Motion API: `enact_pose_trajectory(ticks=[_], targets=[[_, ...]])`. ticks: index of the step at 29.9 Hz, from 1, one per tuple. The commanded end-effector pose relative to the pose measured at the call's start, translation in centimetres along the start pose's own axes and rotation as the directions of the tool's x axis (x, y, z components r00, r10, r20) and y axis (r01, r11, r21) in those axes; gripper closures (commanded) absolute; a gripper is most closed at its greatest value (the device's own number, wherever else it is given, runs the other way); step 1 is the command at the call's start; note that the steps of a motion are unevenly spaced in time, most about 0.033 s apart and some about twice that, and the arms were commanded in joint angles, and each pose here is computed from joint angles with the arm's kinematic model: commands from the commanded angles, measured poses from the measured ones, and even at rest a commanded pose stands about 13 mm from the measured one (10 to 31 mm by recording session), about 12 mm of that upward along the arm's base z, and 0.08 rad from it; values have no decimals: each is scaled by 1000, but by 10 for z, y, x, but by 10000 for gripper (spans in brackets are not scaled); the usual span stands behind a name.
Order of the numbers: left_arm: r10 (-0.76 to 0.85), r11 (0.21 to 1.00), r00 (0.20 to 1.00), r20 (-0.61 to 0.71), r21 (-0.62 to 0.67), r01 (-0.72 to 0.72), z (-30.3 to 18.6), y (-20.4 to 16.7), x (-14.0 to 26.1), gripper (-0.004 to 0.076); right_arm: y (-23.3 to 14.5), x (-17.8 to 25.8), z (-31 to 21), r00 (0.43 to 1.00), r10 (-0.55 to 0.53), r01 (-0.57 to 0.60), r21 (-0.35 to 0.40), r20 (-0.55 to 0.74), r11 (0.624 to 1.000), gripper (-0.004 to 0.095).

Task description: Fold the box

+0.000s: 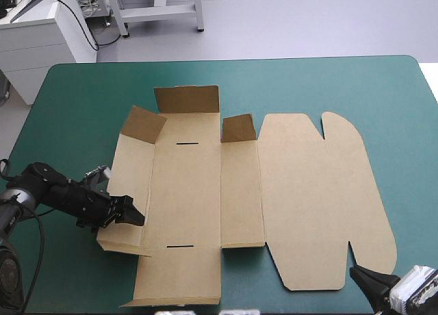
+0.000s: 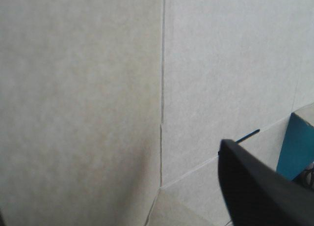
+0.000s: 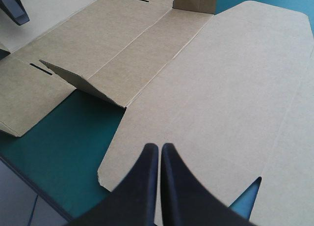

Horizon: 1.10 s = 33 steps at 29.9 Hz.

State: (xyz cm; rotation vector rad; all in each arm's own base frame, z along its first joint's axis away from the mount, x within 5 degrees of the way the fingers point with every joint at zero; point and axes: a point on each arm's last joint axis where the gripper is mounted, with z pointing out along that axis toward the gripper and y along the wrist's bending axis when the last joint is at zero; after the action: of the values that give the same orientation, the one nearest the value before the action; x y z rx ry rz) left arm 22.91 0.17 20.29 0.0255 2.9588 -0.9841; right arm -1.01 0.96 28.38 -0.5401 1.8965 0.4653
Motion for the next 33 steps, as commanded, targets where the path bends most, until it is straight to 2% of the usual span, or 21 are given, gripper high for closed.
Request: enact_pose_trajectory(ticks=[1, 3, 5, 16, 19, 24, 27, 29, 33], targets=[[22, 995, 999, -48, 95, -18, -5, -19, 5, 454, 1, -10, -5, 996, -5, 5, 0, 85, 1000, 908], [23, 994, 999, -38, 105, -19, -6, -20, 4, 612, 1, -10, -5, 996, -5, 5, 0, 85, 1000, 908], [28, 994, 999, -31, 108, -24, -7, -21, 2, 734, 1, -10, -5, 996, -5, 5, 0, 85, 1000, 908], [-1, 989, 1000, 20, 151, -2, -10, -27, -4, 732, 1, -10, -5, 996, -5, 5, 0, 85, 1000, 908], [5, 996, 1000, 0, 84, -5, -16, -25, -6, 732, 1, -10, -5, 996, -5, 5, 0, 85, 1000, 908], [85, 986, 996, 5, -144, -84, -40, -32, -25, 732, 1, -10, -5, 996, -5, 5, 0, 85, 1000, 908], [224, 942, 975, 9, -258, -214, -55, -51, -40, 732, 1, -10, -5, 996, -5, 5, 0, 85, 1000, 908], [325, 886, 946, -15, -344, -310, -63, -66, -49, 732, 1, -10, -5, 996, -5, 5, 0, 85, 1000, 908], [513, 694, 850, -118, -526, -492, -74, -100, -65, 732, 1, -10, -5, 996, -5, 5, 0, 85, 1000, 908]])
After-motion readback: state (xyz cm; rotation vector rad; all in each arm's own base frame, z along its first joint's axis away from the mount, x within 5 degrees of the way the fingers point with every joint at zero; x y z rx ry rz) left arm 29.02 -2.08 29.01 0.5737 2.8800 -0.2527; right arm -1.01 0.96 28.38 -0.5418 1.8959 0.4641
